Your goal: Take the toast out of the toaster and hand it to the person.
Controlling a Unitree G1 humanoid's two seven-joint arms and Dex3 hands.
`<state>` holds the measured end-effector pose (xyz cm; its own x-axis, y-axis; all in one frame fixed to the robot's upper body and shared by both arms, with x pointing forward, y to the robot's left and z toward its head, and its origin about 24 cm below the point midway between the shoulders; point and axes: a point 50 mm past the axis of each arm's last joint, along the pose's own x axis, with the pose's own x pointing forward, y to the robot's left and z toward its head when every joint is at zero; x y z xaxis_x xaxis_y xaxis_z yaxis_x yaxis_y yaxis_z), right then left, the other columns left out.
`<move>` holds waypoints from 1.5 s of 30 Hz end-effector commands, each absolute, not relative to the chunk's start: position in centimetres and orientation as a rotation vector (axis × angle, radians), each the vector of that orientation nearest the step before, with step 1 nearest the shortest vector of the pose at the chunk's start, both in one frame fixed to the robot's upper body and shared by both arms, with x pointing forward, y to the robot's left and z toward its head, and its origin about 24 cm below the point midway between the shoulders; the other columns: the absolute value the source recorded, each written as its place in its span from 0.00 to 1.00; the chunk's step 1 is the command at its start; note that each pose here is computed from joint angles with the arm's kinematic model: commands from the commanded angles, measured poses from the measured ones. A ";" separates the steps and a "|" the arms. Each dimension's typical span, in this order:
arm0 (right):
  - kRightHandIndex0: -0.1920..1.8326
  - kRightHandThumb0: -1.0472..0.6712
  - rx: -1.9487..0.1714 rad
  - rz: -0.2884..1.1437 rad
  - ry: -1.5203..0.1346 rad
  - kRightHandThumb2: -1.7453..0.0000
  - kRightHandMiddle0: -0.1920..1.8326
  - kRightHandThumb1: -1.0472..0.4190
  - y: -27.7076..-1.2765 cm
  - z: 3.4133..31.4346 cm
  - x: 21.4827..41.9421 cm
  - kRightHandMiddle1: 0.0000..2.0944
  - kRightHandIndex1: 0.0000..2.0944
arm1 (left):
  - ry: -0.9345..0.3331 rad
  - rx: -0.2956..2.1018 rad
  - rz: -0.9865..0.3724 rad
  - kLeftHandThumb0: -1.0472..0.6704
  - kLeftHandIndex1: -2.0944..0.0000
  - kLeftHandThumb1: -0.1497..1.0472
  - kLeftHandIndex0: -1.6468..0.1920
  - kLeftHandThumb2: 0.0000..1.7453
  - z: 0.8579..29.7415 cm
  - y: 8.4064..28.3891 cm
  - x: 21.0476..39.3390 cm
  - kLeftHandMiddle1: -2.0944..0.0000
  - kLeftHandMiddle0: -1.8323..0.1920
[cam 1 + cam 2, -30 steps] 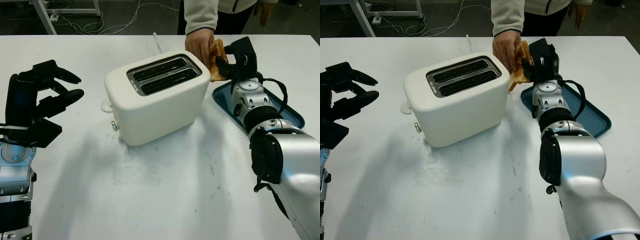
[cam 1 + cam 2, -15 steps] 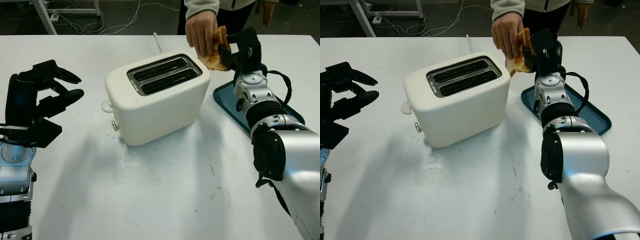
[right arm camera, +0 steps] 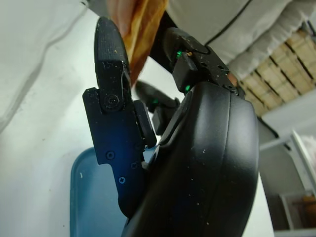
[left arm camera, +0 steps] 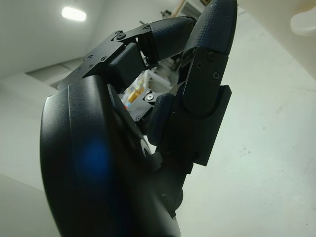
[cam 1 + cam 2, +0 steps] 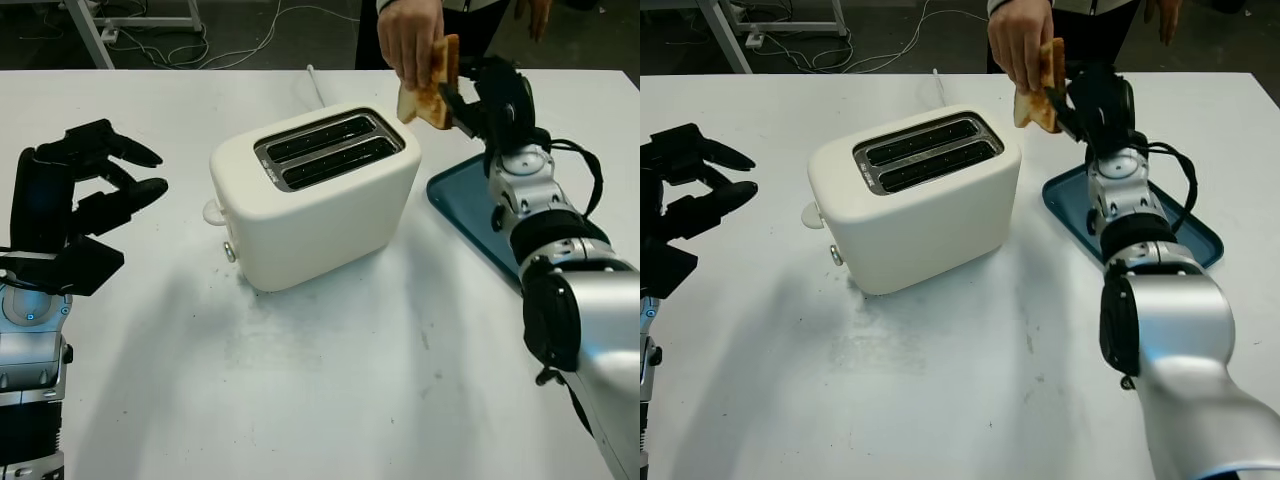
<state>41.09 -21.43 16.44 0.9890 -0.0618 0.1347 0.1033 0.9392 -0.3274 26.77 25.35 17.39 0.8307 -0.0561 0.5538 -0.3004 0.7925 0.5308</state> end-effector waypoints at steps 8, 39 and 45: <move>0.27 0.24 -0.288 -0.044 -0.329 0.83 0.27 0.09 -22.0 14.7 37.2 0.01 0.04 | -0.569 0.639 0.160 0.10 0.53 0.89 0.44 0.05 17.0 25.4 26.5 0.45 0.41; 0.29 0.49 0.175 0.099 -0.237 0.99 0.28 0.09 -17.5 8.3 21.8 0.05 0.06 | -0.421 0.401 0.250 0.08 0.52 0.88 0.43 0.02 10.7 25.3 24.4 0.45 0.38; 0.34 0.53 0.097 0.049 -0.155 0.99 0.32 0.09 -16.9 6.4 21.6 0.05 0.08 | -0.346 0.358 0.278 0.08 0.52 0.89 0.45 0.02 8.8 24.4 23.4 0.46 0.42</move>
<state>21.45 -17.05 6.79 0.9845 0.0481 0.1685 -0.0652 0.9931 0.0973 23.76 24.57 9.14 0.9002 0.1906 0.3917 -0.3179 0.9022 0.2916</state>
